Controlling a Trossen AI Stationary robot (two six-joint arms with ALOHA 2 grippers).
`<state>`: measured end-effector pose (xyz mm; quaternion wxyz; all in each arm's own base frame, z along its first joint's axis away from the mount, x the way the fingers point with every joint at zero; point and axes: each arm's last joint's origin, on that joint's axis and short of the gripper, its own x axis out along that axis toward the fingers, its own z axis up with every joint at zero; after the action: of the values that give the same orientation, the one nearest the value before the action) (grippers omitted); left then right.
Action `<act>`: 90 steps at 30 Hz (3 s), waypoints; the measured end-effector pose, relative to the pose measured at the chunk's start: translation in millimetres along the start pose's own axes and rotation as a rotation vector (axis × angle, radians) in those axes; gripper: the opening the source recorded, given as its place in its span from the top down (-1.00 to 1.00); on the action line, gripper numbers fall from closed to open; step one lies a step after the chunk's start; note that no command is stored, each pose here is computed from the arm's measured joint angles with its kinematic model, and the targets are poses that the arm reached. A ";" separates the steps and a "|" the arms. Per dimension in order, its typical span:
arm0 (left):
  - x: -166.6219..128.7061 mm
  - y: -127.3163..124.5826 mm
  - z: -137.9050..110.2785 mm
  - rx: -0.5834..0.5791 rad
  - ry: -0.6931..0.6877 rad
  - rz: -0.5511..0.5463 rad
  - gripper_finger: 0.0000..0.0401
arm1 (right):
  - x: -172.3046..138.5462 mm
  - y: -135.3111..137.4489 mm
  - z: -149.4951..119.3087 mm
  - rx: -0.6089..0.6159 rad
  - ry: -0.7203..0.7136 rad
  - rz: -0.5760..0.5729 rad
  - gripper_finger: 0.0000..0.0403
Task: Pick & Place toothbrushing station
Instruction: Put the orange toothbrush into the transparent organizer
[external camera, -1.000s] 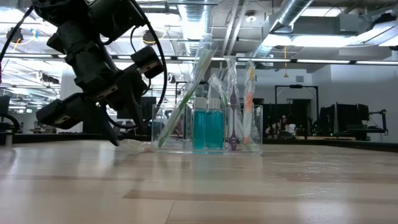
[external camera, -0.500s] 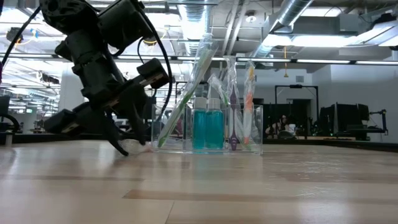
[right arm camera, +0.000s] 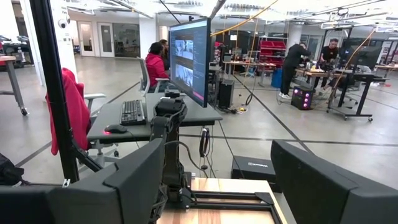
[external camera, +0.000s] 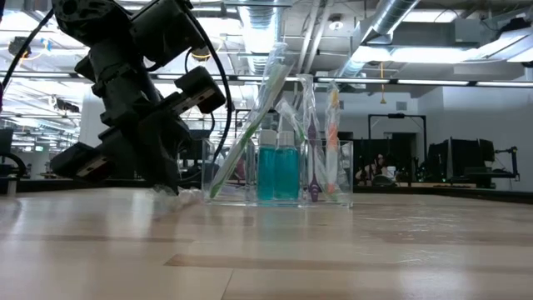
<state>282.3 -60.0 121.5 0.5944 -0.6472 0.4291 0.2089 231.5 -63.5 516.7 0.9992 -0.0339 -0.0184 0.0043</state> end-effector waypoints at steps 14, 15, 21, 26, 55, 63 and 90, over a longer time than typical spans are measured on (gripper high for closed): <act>-46.4 2.7 -6.5 0.005 -0.081 -0.142 1.00 | -0.3 -1.2 -0.1 -0.005 0.000 -0.005 -0.42; -52.1 3.2 -7.3 0.002 -0.090 -0.166 1.00 | -0.3 -1.2 -0.1 -0.005 0.000 -0.005 -0.42; -96.3 -1.4 -12.9 0.009 -0.187 -0.433 1.00 | -0.3 -1.2 0.0 -0.048 0.000 -0.005 -0.42; -137.3 -15.7 -18.8 0.028 -0.252 -0.750 1.00 | 0.7 -0.3 -1.1 -0.133 0.008 0.000 -0.42; -221.5 -94.4 -25.2 0.256 -0.033 -1.395 1.00 | 110.1 74.9 -33.1 -0.600 0.272 0.118 -0.42; -223.8 -95.9 -24.6 0.271 -0.037 -1.406 1.00 | 133.4 90.7 -31.1 -0.625 0.328 0.189 -0.42; -224.9 -96.0 -25.6 0.290 -0.029 -1.415 1.00 | 141.1 98.8 -28.0 -0.646 0.299 0.200 -0.22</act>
<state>230.9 -22.4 358.9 0.6729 -0.6818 -0.0775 -0.2764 372.8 34.5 487.2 0.9232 -0.3496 0.1311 0.0910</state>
